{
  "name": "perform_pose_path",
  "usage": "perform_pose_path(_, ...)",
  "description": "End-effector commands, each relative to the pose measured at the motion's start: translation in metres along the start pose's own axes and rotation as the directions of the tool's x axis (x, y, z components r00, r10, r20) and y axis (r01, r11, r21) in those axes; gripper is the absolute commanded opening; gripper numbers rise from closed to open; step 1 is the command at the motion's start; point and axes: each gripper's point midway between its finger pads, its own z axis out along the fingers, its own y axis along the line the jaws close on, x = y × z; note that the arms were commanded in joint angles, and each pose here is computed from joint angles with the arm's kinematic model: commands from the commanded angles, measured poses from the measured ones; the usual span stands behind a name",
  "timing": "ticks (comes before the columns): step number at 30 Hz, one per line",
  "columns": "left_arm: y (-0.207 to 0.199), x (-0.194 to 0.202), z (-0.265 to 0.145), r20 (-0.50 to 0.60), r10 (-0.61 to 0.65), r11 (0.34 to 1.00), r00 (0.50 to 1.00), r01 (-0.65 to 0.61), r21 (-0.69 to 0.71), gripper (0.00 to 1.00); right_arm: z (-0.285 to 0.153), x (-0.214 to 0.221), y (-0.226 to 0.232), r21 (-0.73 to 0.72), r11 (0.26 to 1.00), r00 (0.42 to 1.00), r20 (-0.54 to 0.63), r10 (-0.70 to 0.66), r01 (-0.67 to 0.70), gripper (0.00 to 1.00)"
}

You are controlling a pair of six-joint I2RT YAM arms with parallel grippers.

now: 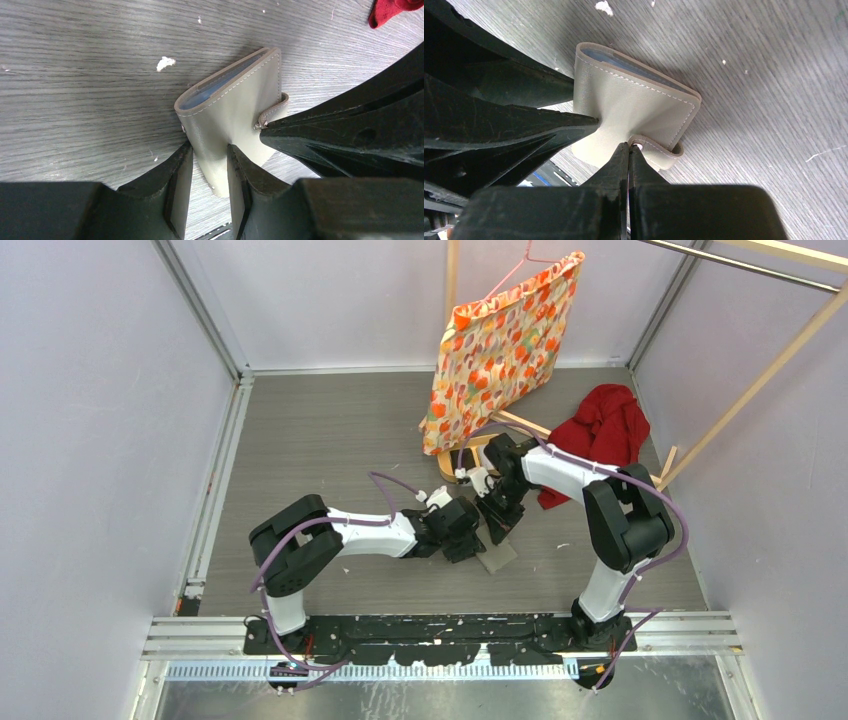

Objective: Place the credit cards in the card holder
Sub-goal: Close the card holder at the center of the board.

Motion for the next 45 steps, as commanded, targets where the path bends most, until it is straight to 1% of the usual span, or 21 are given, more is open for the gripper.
perform_pose_path(1, 0.070, 0.014, 0.013, -0.037, 0.041, 0.978, 0.998, -0.047, -0.202, 0.34, 0.018, 0.017, 0.001, 0.011, 1.000, 0.997, -0.080, 0.003, -0.003, 0.01)
perform_pose_path(10, 0.071, 0.015, 0.014, -0.041, 0.041, 0.979, 0.998, -0.048, -0.197, 0.34, 0.026, 0.022, -0.004, 0.021, 0.999, 0.993, -0.114, 0.028, -0.025, 0.01)
perform_pose_path(31, 0.068, 0.016, 0.015, -0.040, 0.037, 0.986, 0.999, -0.043, -0.160, 0.34, 0.034, 0.023, -0.011, 0.052, 0.998, 0.988, -0.142, 0.054, -0.047, 0.01)
perform_pose_path(33, 0.067, 0.016, 0.016, -0.039, 0.038, 0.986, 0.999, -0.044, -0.158, 0.34, 0.033, 0.022, -0.010, 0.044, 0.998, 0.989, -0.138, 0.053, -0.047, 0.01)
perform_pose_path(35, 0.066, 0.016, 0.016, -0.039, 0.042, 0.987, 0.998, -0.048, -0.152, 0.34, 0.026, 0.014, -0.004, -0.008, 0.999, 0.994, -0.099, 0.045, -0.046, 0.02)
perform_pose_path(36, 0.065, 0.015, 0.015, -0.039, 0.051, 0.988, 0.998, -0.056, -0.145, 0.35, 0.019, 0.007, 0.000, -0.039, 0.998, 0.998, -0.058, 0.037, -0.039, 0.09)
perform_pose_path(37, 0.063, 0.014, 0.014, -0.037, 0.066, 0.988, 0.997, -0.070, -0.134, 0.35, 0.012, 0.001, 0.004, -0.060, 0.998, 1.000, -0.018, 0.023, -0.024, 0.19)
perform_pose_path(38, 0.061, 0.012, 0.013, -0.030, 0.076, 0.989, 0.997, -0.079, -0.123, 0.35, 0.005, -0.004, 0.010, -0.082, 0.997, 1.000, 0.015, 0.004, -0.003, 0.23)
perform_pose_path(39, 0.059, 0.010, 0.010, -0.023, 0.096, 0.989, 0.995, -0.098, -0.113, 0.36, -0.002, -0.007, 0.017, -0.113, 0.993, 0.999, 0.043, -0.020, 0.025, 0.33)
perform_pose_path(40, 0.057, 0.007, 0.008, -0.015, 0.113, 0.988, 0.993, -0.114, -0.101, 0.37, -0.010, -0.010, 0.023, -0.141, 0.989, 0.997, 0.069, -0.039, 0.048, 0.38)
perform_pose_path(43, 0.052, -0.005, -0.004, 0.020, 0.185, 0.981, 0.983, -0.183, -0.062, 0.39, -0.038, -0.016, 0.041, -0.210, 0.969, 0.982, 0.168, -0.091, 0.126, 0.48)
perform_pose_path(45, 0.044, -0.014, -0.017, 0.055, 0.243, 0.970, 0.969, -0.242, -0.018, 0.41, -0.053, -0.014, 0.043, -0.213, 0.966, 0.972, 0.214, -0.097, 0.144, 0.53)
